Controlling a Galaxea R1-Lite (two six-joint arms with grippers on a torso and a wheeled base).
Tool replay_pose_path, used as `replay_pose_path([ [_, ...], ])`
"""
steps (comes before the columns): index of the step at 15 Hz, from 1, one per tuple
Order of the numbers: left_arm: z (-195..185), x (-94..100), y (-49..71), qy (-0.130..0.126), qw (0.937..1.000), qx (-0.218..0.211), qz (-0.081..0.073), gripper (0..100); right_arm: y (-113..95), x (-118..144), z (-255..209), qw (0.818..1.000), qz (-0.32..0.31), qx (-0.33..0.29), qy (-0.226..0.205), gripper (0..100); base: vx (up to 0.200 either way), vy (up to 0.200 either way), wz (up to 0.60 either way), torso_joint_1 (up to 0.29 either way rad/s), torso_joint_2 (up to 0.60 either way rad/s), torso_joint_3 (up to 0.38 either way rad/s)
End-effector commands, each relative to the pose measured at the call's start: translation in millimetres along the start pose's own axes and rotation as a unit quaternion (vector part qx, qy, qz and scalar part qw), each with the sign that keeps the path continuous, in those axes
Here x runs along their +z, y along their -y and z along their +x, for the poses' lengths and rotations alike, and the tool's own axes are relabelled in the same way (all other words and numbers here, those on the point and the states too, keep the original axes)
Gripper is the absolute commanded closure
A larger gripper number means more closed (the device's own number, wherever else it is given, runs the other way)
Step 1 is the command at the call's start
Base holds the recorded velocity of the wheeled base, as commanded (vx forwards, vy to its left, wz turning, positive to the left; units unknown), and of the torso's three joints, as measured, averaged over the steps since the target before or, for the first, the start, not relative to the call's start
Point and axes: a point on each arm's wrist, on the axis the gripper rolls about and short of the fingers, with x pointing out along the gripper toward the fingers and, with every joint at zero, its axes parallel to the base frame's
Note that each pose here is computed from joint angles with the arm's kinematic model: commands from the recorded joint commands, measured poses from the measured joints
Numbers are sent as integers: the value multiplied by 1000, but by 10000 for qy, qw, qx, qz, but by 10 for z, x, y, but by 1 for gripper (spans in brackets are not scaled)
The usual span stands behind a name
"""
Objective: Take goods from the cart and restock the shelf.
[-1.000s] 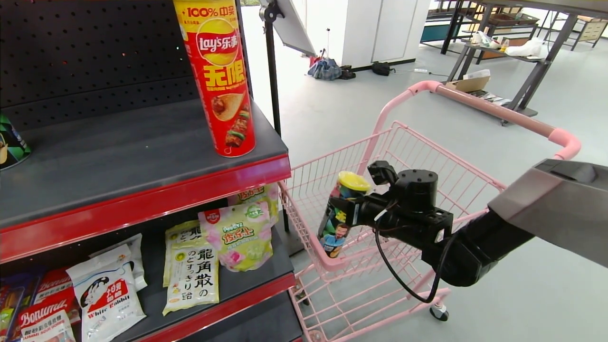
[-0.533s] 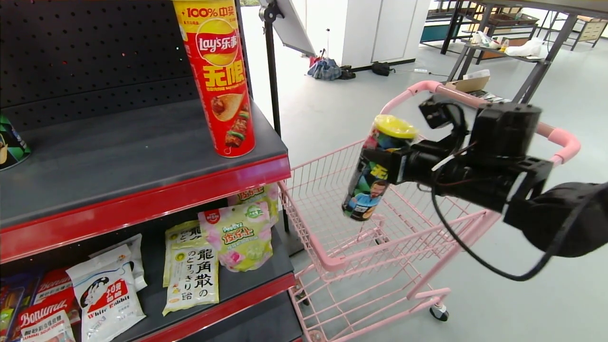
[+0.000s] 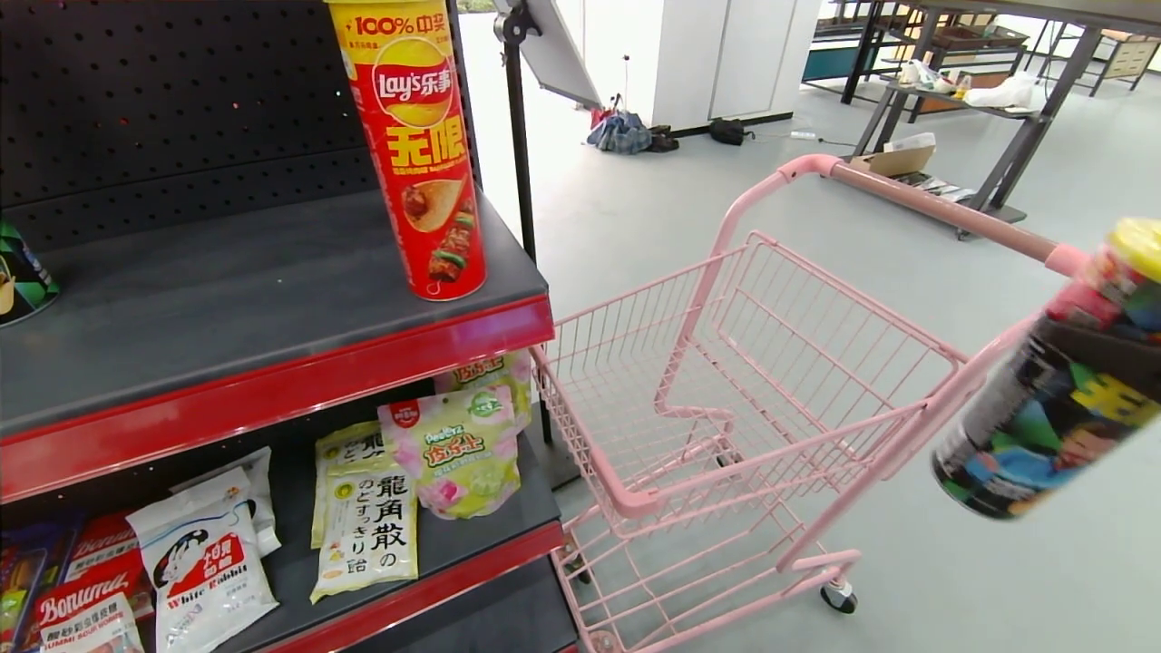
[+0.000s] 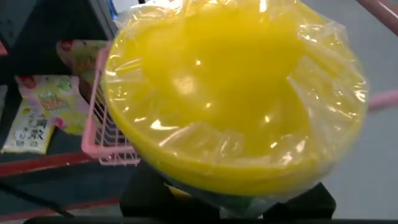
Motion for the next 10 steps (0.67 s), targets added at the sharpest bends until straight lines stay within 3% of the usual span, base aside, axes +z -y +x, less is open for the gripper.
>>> replay_pose_path([
  [1,1,0,0,-6,10000,1,1,0,12,-578,-915,9972,16,-751,-55,100,0,0,0,0,0,0],
  [8,1,0,0,-6,10000,1,1,0,-11,-697,-1031,9968,-75,-797,-57,100,0,0,0,0,0,0],
  [10,1,0,0,-6,10000,1,1,0,-11,-697,-1031,9968,-114,-789,-60,100,0,0,0,85,-298,-207],
])
